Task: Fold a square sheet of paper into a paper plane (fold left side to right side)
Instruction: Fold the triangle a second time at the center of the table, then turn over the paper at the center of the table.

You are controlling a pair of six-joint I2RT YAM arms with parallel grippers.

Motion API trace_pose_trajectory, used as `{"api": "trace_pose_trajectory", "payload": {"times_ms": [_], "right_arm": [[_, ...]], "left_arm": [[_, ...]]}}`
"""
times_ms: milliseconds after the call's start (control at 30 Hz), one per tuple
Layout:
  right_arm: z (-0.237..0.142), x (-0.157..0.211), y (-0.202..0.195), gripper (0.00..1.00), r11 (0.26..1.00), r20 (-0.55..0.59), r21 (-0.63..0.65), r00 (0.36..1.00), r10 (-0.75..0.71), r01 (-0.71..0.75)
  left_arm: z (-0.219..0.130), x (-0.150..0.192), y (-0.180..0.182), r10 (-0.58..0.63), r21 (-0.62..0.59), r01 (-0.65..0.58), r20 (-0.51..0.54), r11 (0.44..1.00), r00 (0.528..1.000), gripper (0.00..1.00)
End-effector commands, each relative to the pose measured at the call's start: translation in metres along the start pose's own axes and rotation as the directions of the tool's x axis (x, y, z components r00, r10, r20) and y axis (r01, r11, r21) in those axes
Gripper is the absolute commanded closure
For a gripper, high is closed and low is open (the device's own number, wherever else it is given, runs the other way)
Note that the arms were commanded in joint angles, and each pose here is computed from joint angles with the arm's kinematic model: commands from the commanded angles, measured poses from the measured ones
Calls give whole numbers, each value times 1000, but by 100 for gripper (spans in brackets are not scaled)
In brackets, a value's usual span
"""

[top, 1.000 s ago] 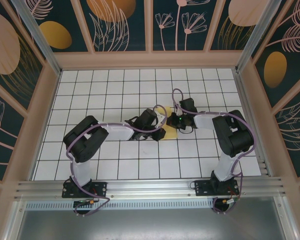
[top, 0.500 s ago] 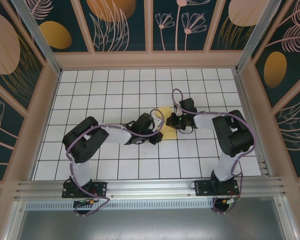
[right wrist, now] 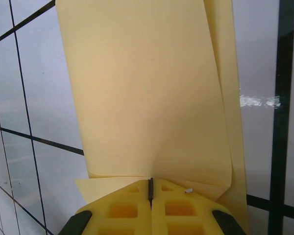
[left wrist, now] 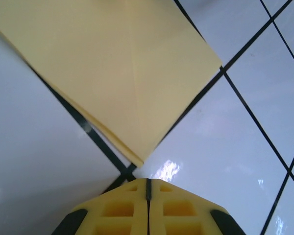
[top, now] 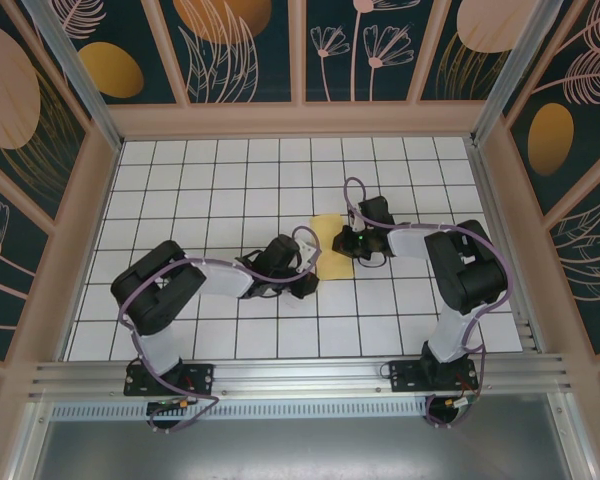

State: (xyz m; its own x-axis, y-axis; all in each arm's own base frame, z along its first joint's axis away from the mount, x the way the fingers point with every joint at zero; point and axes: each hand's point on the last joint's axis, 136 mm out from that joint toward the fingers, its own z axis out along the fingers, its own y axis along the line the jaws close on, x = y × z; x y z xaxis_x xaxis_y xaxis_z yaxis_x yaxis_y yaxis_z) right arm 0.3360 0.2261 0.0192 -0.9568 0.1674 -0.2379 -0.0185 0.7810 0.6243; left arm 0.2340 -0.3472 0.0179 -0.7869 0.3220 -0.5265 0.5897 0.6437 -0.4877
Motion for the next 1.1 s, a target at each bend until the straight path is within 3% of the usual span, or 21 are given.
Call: {"api": "trace_pose_trajectory", "payload": {"times_ms": [0, 67, 333, 467, 667, 833, 1067], "right_arm": [[-13, -19, 20, 94, 999, 57, -46, 998, -26, 29], [-25, -34, 35, 92, 996, 112, -71, 992, -51, 59], [-89, -68, 49, 61, 993, 306, -42, 948, -94, 112], [-105, -60, 29, 52, 996, 325, -13, 942, -82, 92], [-114, -30, 6, 43, 998, 320, -18, 946, -54, 63], [-112, -10, -4, 41, 998, 295, -21, 954, -46, 55], [-102, 5, -9, 42, 997, 250, -55, 968, -30, 45]], "left_arm": [[-14, 0, -6, -14, -5, 14, 1, 1000, 1000, 91], [-27, -21, -11, -17, 7, 17, 67, 1000, 998, 88], [-51, -87, 4, -110, -25, 119, 242, 993, 964, 64], [-44, -108, 0, -87, -14, 94, 267, 996, 960, 53], [-16, -114, 21, -107, -76, 129, 245, 989, 964, 48], [1, -116, 23, -108, -69, 126, 216, 990, 970, 54], [2, -113, 35, -115, -123, 144, 221, 982, 968, 87]]}}
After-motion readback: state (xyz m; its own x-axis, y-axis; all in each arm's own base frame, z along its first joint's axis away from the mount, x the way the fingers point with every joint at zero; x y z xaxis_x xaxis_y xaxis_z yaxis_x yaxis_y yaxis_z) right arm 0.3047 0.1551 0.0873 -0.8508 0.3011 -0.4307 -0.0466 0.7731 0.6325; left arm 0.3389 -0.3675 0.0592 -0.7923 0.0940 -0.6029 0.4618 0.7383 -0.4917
